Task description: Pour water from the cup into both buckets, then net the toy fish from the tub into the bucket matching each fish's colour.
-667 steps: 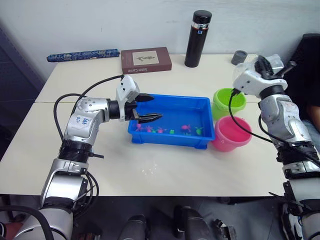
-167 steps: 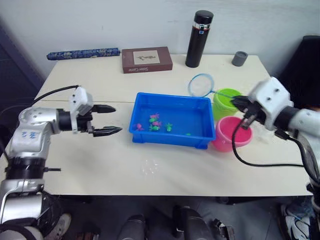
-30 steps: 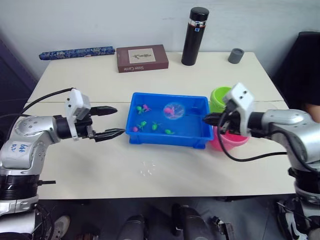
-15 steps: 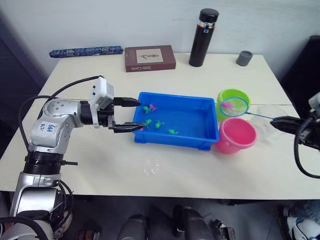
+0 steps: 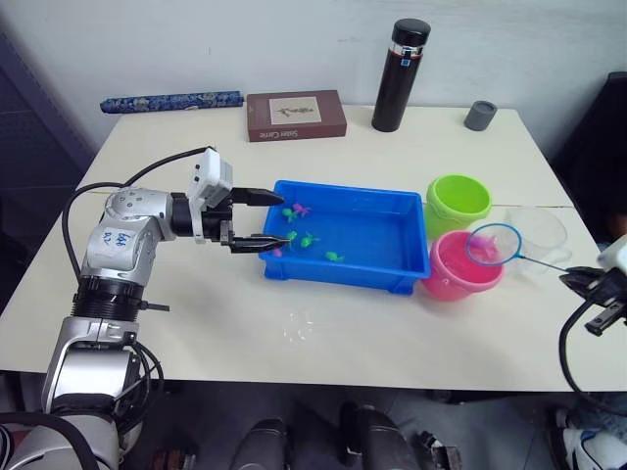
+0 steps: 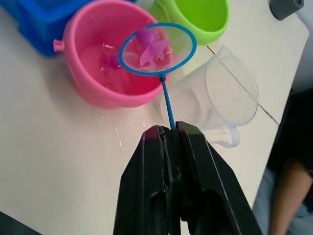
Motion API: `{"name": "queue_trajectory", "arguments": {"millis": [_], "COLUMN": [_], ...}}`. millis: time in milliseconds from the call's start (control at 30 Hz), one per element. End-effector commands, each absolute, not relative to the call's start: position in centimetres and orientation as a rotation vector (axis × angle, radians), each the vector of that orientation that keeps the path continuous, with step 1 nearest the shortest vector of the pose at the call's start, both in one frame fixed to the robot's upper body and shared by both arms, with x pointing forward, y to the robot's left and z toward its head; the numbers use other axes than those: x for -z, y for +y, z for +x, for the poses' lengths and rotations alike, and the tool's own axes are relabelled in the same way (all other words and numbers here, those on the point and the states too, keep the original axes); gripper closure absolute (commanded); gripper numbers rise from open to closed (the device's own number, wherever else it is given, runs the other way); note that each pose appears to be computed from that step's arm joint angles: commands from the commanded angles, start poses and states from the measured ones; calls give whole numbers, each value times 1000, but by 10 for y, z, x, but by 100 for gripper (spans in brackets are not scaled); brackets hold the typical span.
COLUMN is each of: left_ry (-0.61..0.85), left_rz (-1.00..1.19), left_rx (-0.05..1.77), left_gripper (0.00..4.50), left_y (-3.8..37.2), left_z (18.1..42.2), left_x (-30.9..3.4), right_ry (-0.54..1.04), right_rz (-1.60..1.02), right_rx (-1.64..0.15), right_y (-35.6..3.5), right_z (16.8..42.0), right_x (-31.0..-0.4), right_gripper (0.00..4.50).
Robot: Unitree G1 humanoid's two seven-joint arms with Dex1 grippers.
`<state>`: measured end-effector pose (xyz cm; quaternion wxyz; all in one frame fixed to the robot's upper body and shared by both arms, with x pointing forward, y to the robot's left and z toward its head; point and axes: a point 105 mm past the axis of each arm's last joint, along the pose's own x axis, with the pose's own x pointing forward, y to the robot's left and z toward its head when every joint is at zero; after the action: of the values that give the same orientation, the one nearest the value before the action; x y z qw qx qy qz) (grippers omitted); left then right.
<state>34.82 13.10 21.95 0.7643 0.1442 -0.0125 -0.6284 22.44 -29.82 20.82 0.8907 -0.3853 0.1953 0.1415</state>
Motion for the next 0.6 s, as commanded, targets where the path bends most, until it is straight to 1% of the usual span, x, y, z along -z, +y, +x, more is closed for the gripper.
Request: {"name": "queue_trajectory", "arguments": {"millis": [33, 167, 433, 600], "left_ry": [-57, -58, -68, -82], "left_rz": [342, 341, 341, 342], "left_rx": [1375, 1380, 1386, 1401], "left_gripper": [3, 3, 3, 3], "left_y": [129, 128, 127, 125], "left_z": [351, 351, 351, 350], "left_x": [-227, -226, -226, -229], "right_ry": [300, 279, 185, 161], "right_rz": [-1049, -1209, -1503, -1614], "right_rx": [-263, -276, -253, -251], "right_y": [-291, -288, -289, -293], "right_z": [227, 226, 230, 229], "right_x": [-218, -213, -219, -216], "right_gripper": [450, 450, 450, 450]}}
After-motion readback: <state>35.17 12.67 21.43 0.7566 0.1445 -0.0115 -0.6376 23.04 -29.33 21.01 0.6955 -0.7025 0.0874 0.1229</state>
